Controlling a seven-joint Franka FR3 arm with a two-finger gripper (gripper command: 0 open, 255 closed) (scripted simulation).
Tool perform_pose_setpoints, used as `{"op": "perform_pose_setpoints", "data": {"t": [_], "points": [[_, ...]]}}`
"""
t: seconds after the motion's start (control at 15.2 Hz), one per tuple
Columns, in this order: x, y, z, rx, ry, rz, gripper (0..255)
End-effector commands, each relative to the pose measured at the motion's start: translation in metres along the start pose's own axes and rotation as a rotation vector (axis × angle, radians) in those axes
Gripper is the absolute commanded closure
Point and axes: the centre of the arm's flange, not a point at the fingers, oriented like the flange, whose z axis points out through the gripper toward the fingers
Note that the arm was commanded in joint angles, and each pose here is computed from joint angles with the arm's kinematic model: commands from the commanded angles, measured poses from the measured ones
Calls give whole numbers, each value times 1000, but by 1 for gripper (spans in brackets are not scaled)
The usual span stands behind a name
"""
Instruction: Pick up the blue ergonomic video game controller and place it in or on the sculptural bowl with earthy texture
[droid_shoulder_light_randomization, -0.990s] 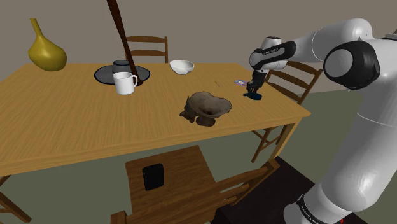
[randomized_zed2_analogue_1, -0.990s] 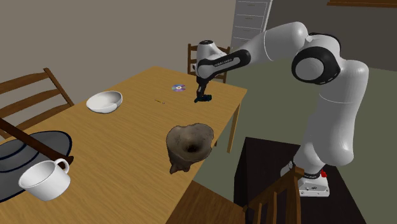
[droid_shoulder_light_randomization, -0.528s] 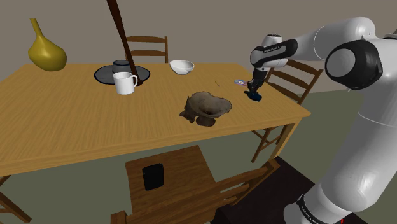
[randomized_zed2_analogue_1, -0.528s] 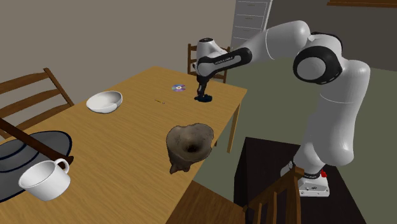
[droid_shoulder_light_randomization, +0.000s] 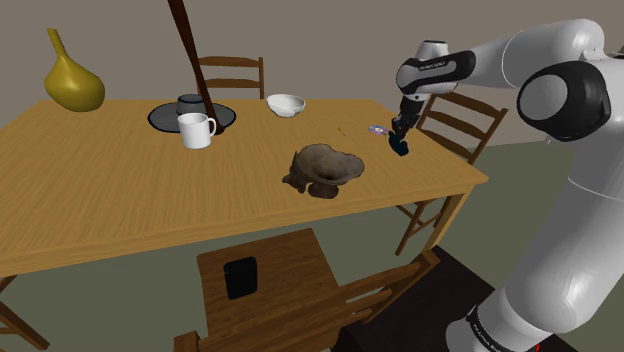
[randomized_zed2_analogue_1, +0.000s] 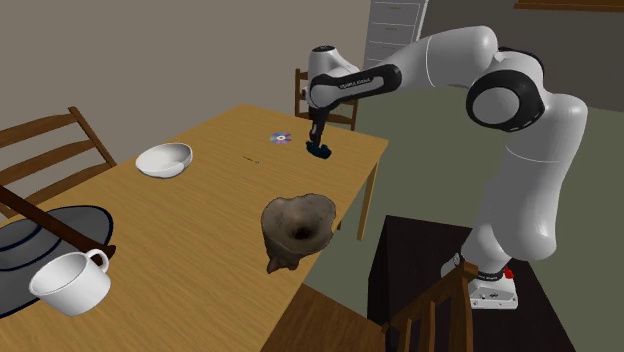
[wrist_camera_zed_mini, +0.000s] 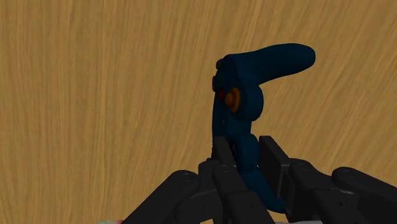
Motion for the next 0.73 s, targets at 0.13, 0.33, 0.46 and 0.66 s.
{"op": "perform_pose_setpoints", "data": {"t": [0.13,0.33,0.46,0.66], "points": [[1,3,-22,0,0,0,255],[2,4,-38,0,0,0,255],[3,5,-48,0,0,0,255],[4,7,-64,0,0,0,255]]}}
